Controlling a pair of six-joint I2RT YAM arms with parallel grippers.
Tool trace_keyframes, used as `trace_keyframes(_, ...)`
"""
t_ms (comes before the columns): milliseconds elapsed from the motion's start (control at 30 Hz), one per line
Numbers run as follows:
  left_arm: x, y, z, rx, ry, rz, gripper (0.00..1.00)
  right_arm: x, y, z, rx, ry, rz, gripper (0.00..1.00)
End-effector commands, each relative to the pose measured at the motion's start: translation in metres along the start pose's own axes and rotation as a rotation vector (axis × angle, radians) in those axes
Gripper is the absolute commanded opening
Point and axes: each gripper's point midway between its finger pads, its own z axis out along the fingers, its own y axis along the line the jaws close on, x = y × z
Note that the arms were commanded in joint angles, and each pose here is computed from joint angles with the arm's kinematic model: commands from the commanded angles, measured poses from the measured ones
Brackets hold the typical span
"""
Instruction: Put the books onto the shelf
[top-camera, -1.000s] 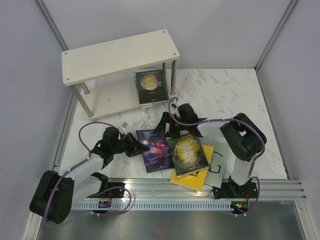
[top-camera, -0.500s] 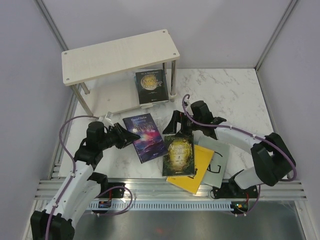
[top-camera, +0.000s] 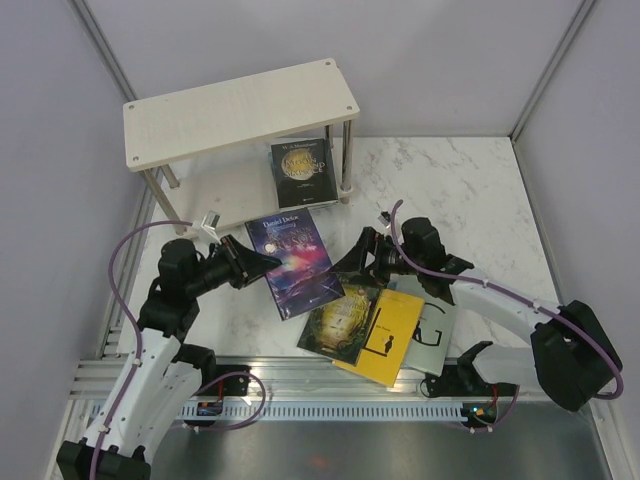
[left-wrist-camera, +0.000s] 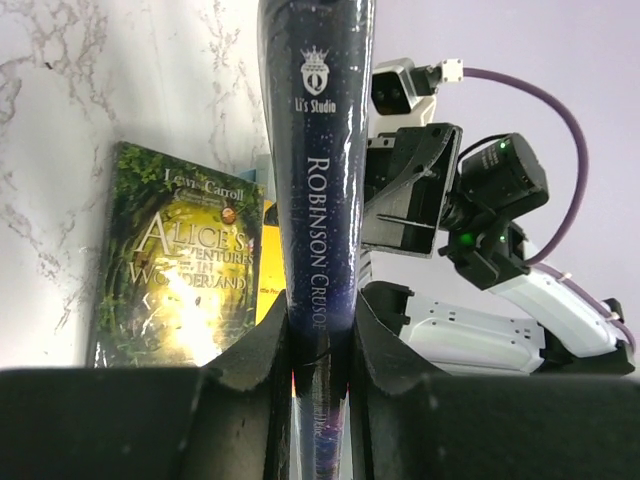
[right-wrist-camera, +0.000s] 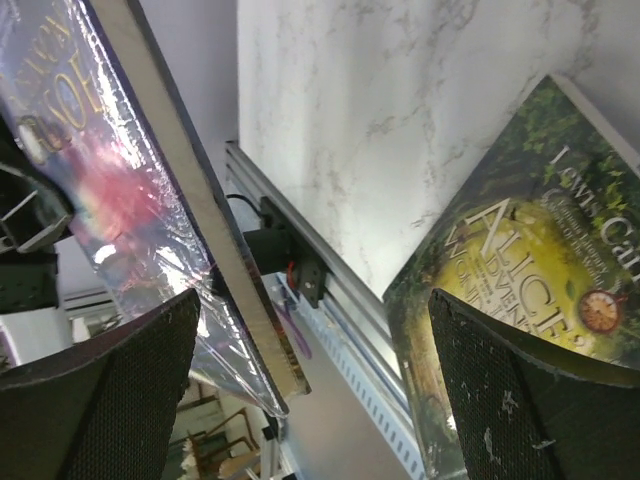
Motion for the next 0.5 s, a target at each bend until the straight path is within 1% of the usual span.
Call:
trace_keyframes(0,-0.011,-0.053,-0.009,0.181,-0.018,0.064,0.02,0.001,0.031,-0.008,-0.150,-0.023,0.022,0.98)
trace_keyframes(133,-0.016,-0.061,-0.009,0.222,-0.041,0.058,0.02,0.006,0.039,-0.014,-0.218,-0.042,0.040,0.98)
trace_keyframes(167,-0.016,-0.061,-0.008,0.225,-0.041,0.034,0.02,0.012,0.038,-0.014,-0.225,-0.033,0.073,0.98)
trace_keyframes(233,-0.020,-0.065,-0.007,0.254,-0.060,0.030,0.02,0.013,0.047,-0.015,-0.271,-0.043,0.076,0.98)
trace_keyframes(333,-0.024,-0.066,-0.005,0.270,-0.072,-0.016,0.02,0.016,0.053,-0.015,-0.311,-0.045,0.102,0.97)
trace_keyframes(433,-0.024,-0.062,-0.002,0.275,-0.067,-0.060,0.02,0.013,0.061,-0.016,-0.349,-0.077,0.118,0.91)
trace_keyframes(467,-0.024,-0.065,-0.003,0.293,-0.072,-0.072,0.02,0.011,0.062,-0.017,-0.357,-0.084,0.125,0.83)
